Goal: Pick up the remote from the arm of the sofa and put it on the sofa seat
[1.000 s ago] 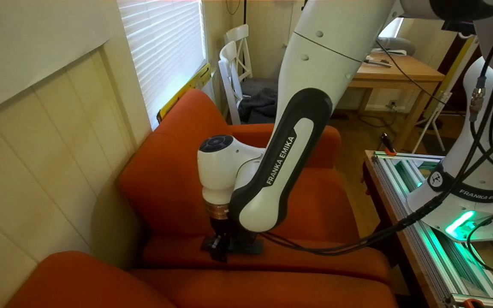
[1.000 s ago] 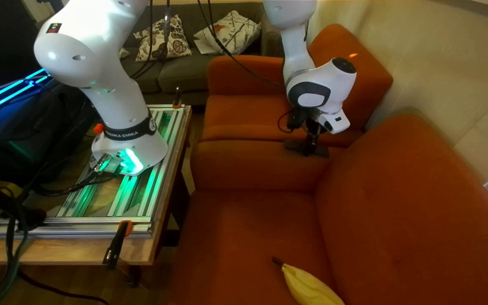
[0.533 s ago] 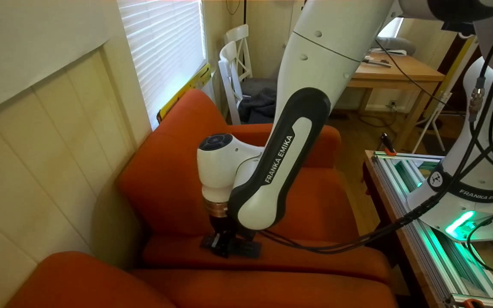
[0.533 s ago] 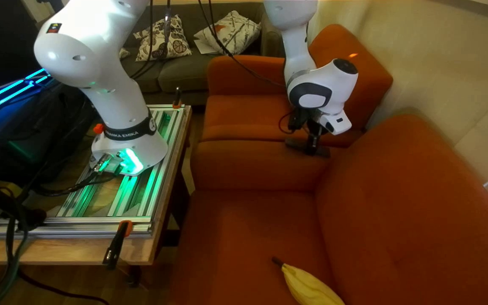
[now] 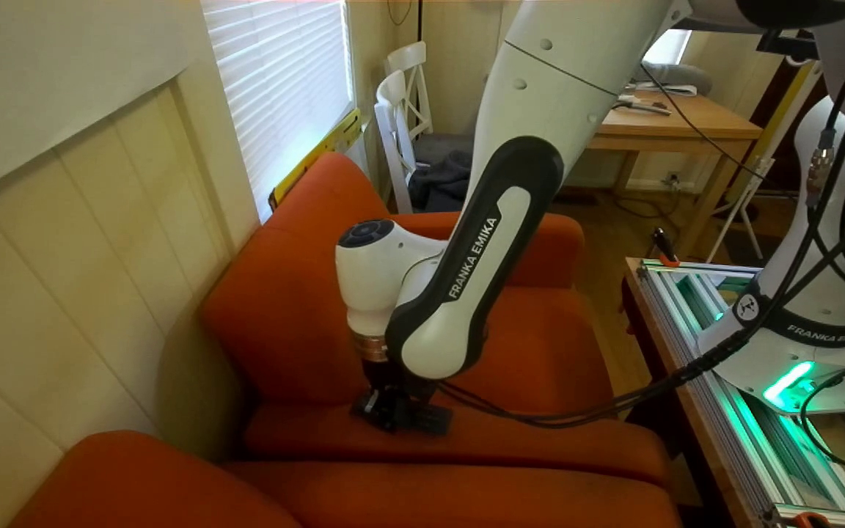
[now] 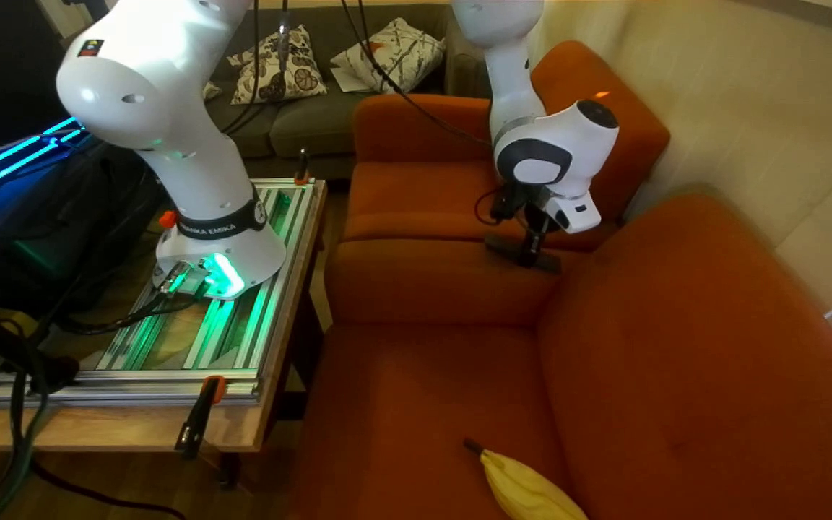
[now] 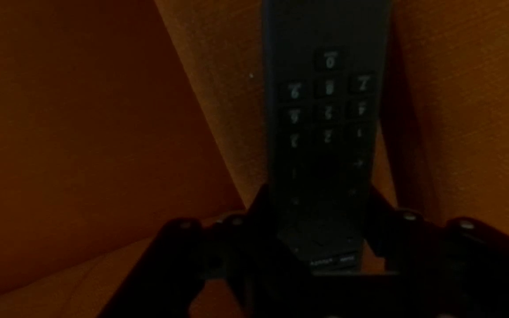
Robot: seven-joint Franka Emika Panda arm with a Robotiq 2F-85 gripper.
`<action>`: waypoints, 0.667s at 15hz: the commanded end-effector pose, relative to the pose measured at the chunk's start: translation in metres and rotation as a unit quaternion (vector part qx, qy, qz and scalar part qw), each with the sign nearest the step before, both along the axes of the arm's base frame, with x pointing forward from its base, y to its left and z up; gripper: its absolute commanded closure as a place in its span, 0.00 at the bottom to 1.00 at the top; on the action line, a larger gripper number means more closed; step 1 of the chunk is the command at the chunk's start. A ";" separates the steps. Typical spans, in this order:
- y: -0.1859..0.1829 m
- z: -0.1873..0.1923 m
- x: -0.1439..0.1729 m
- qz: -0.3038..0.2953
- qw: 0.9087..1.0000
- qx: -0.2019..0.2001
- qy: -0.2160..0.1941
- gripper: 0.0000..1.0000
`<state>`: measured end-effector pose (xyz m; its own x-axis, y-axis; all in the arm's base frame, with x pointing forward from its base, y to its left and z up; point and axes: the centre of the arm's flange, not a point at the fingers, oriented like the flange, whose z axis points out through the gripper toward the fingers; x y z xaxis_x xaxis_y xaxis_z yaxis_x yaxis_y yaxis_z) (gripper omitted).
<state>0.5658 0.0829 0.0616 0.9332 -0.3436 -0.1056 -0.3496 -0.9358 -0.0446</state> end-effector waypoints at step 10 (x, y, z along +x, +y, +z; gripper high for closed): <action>-0.121 -0.013 -0.026 -0.251 0.967 0.043 0.011 0.76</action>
